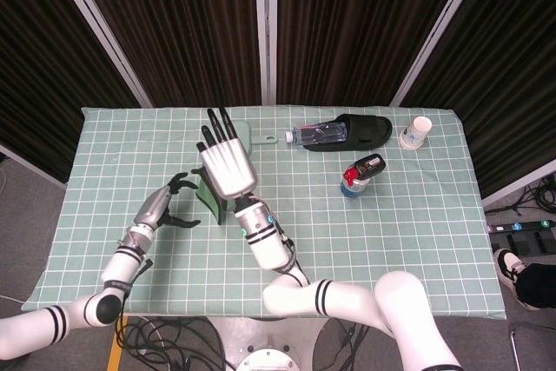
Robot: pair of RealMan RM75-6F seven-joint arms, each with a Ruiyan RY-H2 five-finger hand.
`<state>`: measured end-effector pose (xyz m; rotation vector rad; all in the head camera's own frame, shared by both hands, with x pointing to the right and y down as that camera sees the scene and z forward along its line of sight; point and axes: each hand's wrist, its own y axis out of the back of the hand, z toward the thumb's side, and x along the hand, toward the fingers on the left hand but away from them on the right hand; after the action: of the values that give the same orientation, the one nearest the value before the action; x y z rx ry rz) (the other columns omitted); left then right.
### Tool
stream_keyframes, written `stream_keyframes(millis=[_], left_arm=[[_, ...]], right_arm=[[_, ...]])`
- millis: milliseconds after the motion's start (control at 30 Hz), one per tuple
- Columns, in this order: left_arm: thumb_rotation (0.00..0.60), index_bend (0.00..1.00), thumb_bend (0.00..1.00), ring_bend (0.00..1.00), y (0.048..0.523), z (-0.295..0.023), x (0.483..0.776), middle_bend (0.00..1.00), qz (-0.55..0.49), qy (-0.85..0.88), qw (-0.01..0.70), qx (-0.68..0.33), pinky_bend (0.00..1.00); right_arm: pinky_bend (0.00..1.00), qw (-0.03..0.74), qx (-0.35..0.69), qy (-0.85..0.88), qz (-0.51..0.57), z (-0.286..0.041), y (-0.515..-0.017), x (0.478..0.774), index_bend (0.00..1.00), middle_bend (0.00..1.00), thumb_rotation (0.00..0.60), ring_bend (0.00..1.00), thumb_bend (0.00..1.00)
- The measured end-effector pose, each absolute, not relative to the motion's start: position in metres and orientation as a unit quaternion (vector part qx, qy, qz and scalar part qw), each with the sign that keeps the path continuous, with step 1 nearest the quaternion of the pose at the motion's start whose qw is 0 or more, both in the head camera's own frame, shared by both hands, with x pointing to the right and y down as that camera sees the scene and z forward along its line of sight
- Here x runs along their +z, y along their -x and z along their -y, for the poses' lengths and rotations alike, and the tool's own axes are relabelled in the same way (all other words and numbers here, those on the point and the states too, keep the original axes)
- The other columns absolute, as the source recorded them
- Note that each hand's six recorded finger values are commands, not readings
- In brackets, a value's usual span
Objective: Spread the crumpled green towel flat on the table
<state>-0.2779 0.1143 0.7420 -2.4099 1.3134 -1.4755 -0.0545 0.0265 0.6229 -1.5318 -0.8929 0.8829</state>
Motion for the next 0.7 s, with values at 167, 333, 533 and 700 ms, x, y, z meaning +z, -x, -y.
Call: stream_keyframes(millis=[167, 333, 533, 700], left_arm=[[0.342, 0.32, 0.00, 0.17, 0.270, -0.117, 0.744, 0.16, -0.414, 0.778, 0.001, -0.473, 0.21], [0.334, 0.32, 0.00, 0.17, 0.268, -0.116, 0.750, 0.16, -0.408, 0.772, 0.014, -0.488, 0.22], [0.336, 0.32, 0.00, 0.17, 0.267, -0.114, 0.761, 0.16, -0.410, 0.754, 0.028, -0.513, 0.22], [0.336, 0.32, 0.00, 0.17, 0.267, -0.114, 0.770, 0.16, -0.412, 0.741, 0.027, -0.530, 0.22]], right_arm=[[0.00, 0.539, 0.389, 0.645, 0.378, -0.024, 0.063, 0.632, 0.85, 0.28, 0.600, 0.05, 0.38], [0.00, 0.525, 0.392, 0.650, 0.386, -0.023, 0.080, 0.631, 0.84, 0.28, 0.600, 0.05, 0.38], [0.00, 0.512, 0.393, 0.657, 0.390, -0.025, 0.094, 0.630, 0.83, 0.28, 0.600, 0.04, 0.38], [0.00, 0.514, 0.389, 0.657, 0.392, -0.027, 0.099, 0.628, 0.82, 0.27, 0.600, 0.04, 0.38]])
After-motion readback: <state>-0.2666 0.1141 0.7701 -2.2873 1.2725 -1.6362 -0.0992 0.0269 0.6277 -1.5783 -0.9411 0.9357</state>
